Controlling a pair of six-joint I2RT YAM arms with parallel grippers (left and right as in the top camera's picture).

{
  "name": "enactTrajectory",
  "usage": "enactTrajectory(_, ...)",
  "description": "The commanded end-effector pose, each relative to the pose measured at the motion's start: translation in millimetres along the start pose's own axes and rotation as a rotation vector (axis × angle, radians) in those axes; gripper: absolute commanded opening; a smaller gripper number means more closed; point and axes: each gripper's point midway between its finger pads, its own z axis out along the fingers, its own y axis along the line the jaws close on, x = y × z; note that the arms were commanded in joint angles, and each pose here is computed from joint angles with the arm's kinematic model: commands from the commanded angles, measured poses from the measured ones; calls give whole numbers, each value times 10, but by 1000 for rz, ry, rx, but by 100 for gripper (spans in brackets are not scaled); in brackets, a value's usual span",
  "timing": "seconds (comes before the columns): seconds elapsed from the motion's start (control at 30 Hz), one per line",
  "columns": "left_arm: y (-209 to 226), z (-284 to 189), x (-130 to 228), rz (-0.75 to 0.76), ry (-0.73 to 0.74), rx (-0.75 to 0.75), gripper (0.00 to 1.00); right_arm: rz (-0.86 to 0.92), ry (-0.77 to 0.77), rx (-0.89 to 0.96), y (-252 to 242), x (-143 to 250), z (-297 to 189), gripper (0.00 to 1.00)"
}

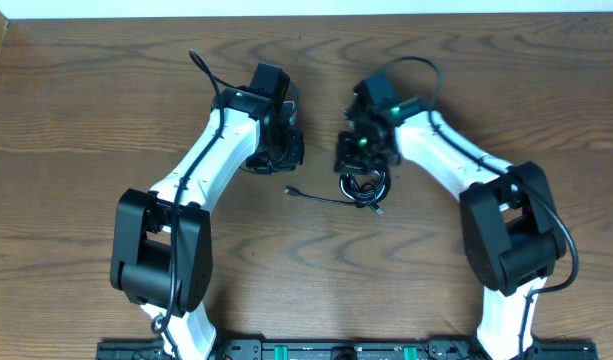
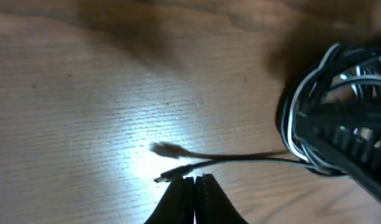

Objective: Untangle cables

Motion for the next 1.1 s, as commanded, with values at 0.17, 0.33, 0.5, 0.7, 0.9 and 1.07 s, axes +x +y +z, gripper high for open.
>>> enactTrajectory(0.17, 244, -35, -24, -121, 12, 13, 8, -254, -75, -92, 398, -248, -252, 1)
enactTrajectory(0.33, 239, -33, 6, -170, 24, 10, 8, -211, 14, 111, -66, -38, -275, 1)
enactTrajectory(0.5, 19, -58, 148, -183, 102, 135, 8, -244, 152, 126, -64, 283, -678, 1)
enactTrajectory(0.7, -328, -32, 248, -136, 147, 245, 7, -174, -36, 326, -366, -47, -1309, 1)
enactTrajectory(0.9, -659, 140, 374, -69, 166, 235, 8, -26, 75, 409, -884, 168, -1384, 1)
enactTrajectory(1.07, -827, 418, 606, -21, 219, 149, 8, 107, 132, 415, -1180, 359, -1243, 1)
